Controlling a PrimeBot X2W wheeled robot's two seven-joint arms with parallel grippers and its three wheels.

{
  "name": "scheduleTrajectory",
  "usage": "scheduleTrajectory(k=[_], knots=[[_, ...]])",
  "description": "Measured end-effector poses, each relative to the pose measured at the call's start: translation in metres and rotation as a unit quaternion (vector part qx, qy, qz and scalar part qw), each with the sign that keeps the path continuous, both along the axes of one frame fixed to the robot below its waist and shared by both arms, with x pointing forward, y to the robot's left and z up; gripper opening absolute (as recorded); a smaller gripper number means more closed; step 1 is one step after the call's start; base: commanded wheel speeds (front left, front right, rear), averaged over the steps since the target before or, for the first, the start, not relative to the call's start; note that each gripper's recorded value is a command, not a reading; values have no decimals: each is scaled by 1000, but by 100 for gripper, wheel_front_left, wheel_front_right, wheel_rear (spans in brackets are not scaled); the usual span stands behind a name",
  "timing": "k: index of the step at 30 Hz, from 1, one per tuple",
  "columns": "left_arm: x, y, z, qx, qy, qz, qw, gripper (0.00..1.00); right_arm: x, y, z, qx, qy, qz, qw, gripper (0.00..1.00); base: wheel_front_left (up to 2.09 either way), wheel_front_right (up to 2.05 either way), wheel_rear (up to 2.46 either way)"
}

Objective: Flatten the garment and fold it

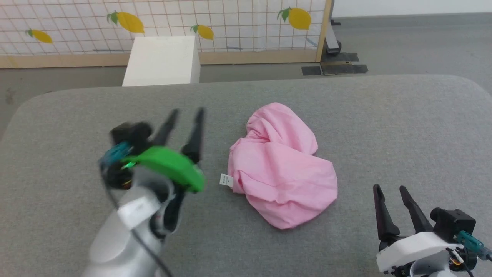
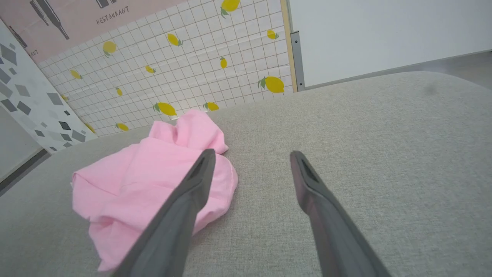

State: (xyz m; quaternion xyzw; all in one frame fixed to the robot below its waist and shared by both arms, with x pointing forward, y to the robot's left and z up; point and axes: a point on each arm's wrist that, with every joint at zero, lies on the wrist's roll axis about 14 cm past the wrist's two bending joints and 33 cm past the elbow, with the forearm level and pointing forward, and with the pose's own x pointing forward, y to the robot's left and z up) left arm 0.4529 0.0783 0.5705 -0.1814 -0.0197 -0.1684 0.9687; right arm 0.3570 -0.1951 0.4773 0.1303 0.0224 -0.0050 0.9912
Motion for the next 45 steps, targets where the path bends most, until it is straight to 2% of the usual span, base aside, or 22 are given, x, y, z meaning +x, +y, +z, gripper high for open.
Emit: scheduleTrajectory(k=[2,6,10,13,16,19,21,25,28,29,31,33,36,38,41,43,45], knots=[[-7,32,-7,39,-23,50,998,100,0,4,-3,2,10,7,1000,100,0,0,0],[-30,66,-30,87,-21,104,991,100,0,10,-12,2,40,21,999,100,0,0,0],[-48,73,-49,99,-3,116,988,100,-3,14,-36,0,108,35,993,100,0,0,0],[-56,75,-61,98,12,121,988,100,-1,18,-57,-12,180,54,982,100,0,0,0],[-57,80,-62,96,13,130,987,100,18,21,-53,-28,206,69,976,100,0,0,0],[-54,81,-60,92,9,136,986,100,38,32,-50,-56,239,96,965,100,0,0,0],[-52,78,-62,88,9,135,987,100,48,43,-61,-74,282,119,949,100,0,0,0],[-50,81,-68,86,16,141,986,100,41,54,-92,-97,358,146,917,100,0,0,0],[-49,89,-75,89,25,151,984,100,46,67,-100,-103,371,167,908,100,0,0,0],[-49,91,-76,89,27,154,984,100,48,69,-101,-104,371,170,907,86,0,0,0],[-49,96,-79,89,32,160,983,100,53,72,-101,-102,368,172,908,0,0,0,0],[-49,97,-80,92,32,162,982,100,56,71,-99,-97,362,169,911,0,0,0,0],[-49,97,-76,88,27,163,982,100,66,59,-82,-82,326,142,931,0,0,0,0],[-49,97,-72,87,20,164,982,100,76,35,-62,-62,288,100,951,0,0,0,0],[-49,93,-65,85,9,158,984,100,81,-17,-30,-46,238,17,970,0,0,0,0],[-50,89,-60,83,3,153,985,100,71,-52,-22,-43,229,-34,972,0,0,0,0],[-50,87,-57,82,-2,150,985,100,47,-85,-31,-44,253,-83,963,0,0,0,0]])
